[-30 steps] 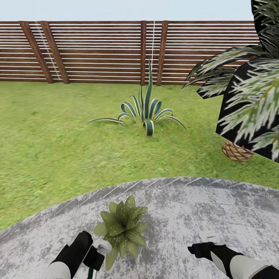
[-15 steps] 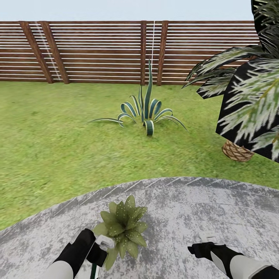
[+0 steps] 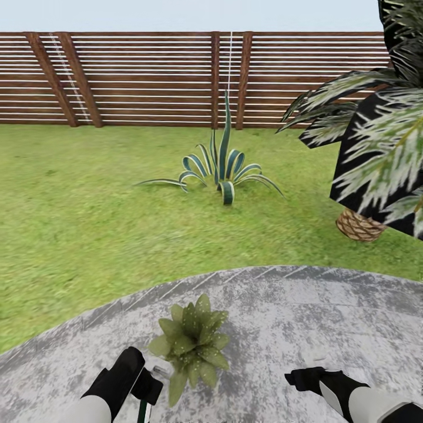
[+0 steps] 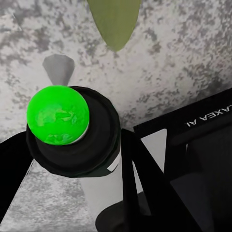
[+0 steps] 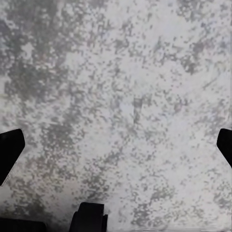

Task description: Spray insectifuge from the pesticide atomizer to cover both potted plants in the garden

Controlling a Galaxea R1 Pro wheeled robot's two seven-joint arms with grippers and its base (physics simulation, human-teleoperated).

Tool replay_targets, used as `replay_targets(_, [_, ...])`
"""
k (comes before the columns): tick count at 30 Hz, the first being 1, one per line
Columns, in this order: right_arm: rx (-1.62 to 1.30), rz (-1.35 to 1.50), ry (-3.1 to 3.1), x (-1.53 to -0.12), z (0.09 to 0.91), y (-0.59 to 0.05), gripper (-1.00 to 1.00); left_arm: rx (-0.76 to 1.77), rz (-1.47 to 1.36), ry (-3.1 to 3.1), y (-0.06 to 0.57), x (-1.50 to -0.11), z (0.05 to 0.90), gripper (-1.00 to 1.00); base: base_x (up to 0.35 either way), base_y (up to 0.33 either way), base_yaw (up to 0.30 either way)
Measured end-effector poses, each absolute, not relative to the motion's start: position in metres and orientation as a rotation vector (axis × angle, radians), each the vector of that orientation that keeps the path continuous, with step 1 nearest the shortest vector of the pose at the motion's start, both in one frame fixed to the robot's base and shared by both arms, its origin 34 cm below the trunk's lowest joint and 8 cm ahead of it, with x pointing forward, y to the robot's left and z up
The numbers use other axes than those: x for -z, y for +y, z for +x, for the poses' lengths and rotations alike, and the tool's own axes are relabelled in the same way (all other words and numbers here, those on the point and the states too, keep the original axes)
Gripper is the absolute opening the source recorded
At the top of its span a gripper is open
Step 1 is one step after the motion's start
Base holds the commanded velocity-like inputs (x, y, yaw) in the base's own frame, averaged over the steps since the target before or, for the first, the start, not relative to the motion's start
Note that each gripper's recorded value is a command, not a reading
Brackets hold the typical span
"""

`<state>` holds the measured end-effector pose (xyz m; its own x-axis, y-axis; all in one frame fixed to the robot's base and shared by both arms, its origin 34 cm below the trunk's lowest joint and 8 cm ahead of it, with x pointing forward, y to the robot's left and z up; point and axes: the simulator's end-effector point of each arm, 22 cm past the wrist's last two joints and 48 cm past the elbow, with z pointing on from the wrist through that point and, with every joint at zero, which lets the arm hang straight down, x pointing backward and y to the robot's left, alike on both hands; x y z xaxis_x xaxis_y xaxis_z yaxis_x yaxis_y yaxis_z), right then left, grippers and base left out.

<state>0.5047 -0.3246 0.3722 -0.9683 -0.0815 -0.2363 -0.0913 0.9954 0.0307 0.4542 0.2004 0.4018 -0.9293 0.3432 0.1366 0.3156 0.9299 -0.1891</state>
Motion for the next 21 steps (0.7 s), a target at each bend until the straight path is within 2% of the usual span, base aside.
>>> replay_targets(4, [-0.060,-0.127,2.901,-0.372,0.505,-0.325,1.00,-0.245,-0.502,-2.921,0.200,-0.402,0.454,-1.00,-0.046,0.254,-0.269])
replay_targets(10, [-0.060,-0.127,2.901,-0.372,0.505,-0.325,1.00,-0.245,-0.504,-2.921,0.200,-0.402,0.454,-1.00,-0.003,0.036,-0.251])
replay_targets(21, [-0.061,-0.127,2.901,-0.372,0.505,-0.324,1.00,-0.262,-0.500,-2.849,0.198,-0.395,0.424,-1.00,0.000,0.031,-0.021])
